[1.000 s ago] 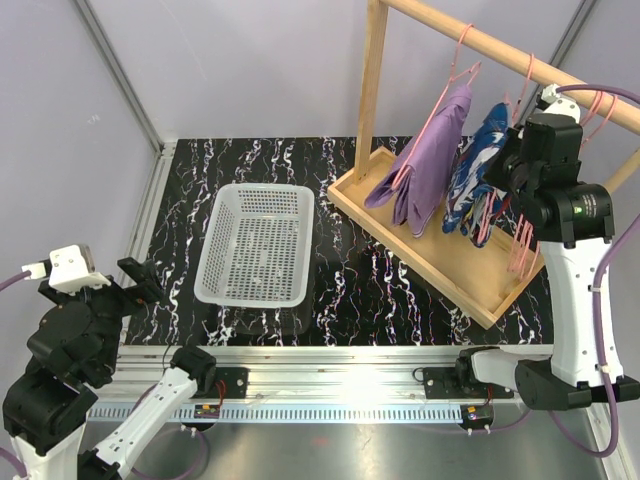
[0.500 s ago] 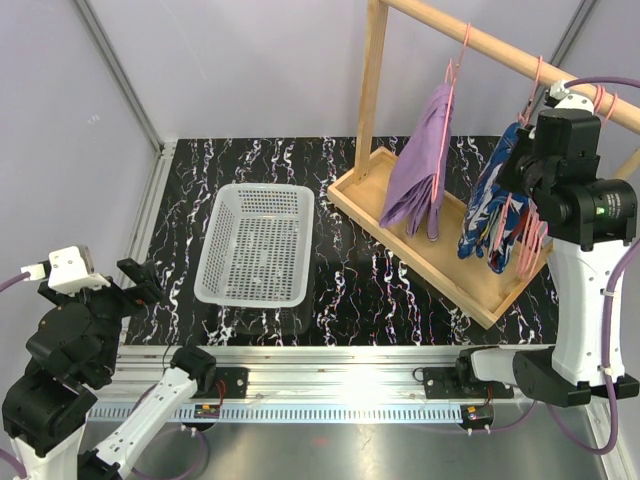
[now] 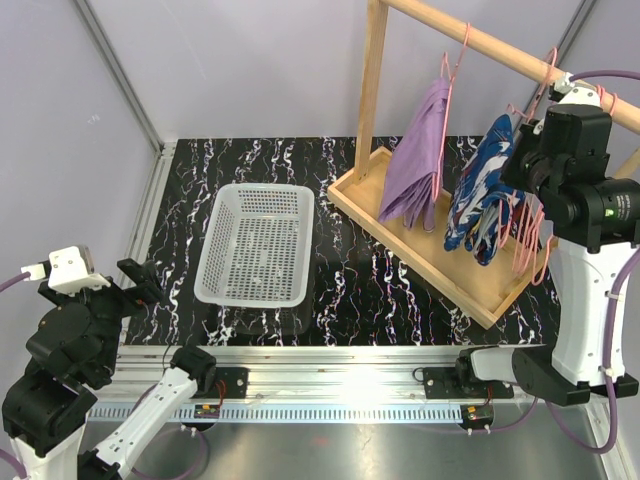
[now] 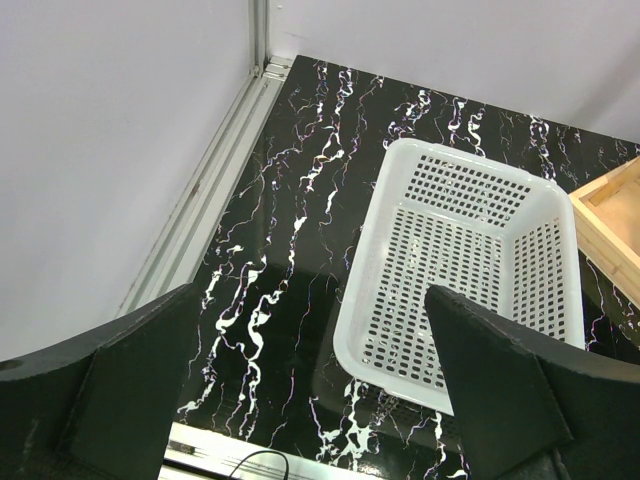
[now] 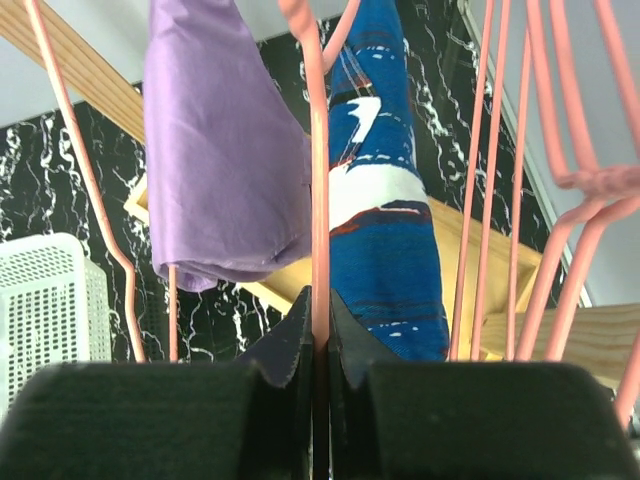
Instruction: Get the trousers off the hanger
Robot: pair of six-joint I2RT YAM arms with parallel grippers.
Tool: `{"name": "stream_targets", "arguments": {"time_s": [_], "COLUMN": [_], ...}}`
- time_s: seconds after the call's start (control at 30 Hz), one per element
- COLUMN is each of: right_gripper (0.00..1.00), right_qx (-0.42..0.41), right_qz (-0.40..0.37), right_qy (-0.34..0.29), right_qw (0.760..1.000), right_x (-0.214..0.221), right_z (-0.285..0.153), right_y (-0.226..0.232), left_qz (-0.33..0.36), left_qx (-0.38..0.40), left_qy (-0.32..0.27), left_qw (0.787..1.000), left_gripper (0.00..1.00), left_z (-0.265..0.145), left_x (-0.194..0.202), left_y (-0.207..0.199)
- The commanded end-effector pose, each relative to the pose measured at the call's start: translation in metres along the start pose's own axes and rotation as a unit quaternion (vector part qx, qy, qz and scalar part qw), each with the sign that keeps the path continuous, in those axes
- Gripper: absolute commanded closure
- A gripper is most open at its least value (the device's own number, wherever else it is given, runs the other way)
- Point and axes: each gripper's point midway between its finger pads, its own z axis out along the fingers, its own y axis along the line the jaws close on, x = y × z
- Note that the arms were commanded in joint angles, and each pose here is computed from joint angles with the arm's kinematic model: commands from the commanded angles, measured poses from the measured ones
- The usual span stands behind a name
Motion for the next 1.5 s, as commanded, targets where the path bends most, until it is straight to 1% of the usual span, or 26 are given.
{"name": "stream_targets", "arguments": {"time_s": [0.0,0.33,0.57,0.7,0.83,1.0,1.17,1.27,1.37,1.4,1.47], "right_gripper": [1.0,1.0,1.0,1.0,1.0,1.0,1.0,1.0,1.0,1.0,1.0], "right_qx": [-0.035,-0.087,-0.138,-0.161,-0.174,-0.187,-0.226,-0.249,-0.28,-0.297,-0.321], "right_qz": [0.034,0.047,0.05,0.051,0.053,0.047,0.036,0.031,0.029,0.025,0.019], "right_qy": [-0.171,-0.229,-0.236,-0.24,-0.258,-0.27,-0.256,-0.237,-0.215,-0.207,-0.191], "right_qw": [0.984,0.968,0.961,0.956,0.949,0.943,0.939,0.939,0.935,0.932,0.928], "right_x": [-0.08,-0.112,-0.11,-0.108,-0.107,-0.107,-0.093,-0.078,-0.062,-0.056,-0.042], "right_z": [-0.035,-0.065,-0.088,-0.105,-0.127,-0.141,-0.151,-0.159,-0.17,-0.175,-0.184], "right_y": [0.007,0.021,0.032,0.035,0.031,0.031,0.04,0.044,0.049,0.053,0.057], "left_qz": [-0.013,-0.01,-0.009,0.007,0.006,0.008,0.014,0.02,0.02,0.026,0.019], "left_qx": [0.014,0.013,0.011,0.009,0.032,0.044,0.078,0.078,0.121,0.135,0.184], "left_qy": [-0.017,-0.012,-0.012,0.0,0.009,0.021,0.025,0.02,0.027,0.041,0.042], "left_qw": [1.0,1.0,1.0,1.0,0.999,0.999,0.997,0.997,0.992,0.99,0.982], "left_gripper": [0.01,0.01,0.01,0.01,0.01,0.01,0.01,0.01,0.01,0.01,0.01], "left_z": [-0.004,-0.003,-0.002,0.003,0.005,0.007,0.006,0.004,0.007,0.013,0.01], "left_x": [-0.01,-0.006,-0.01,-0.012,-0.013,-0.012,-0.018,-0.033,-0.044,-0.043,-0.055], "left_y": [-0.002,-0.002,-0.004,-0.008,-0.02,-0.027,-0.041,-0.042,-0.066,-0.078,-0.1]}}
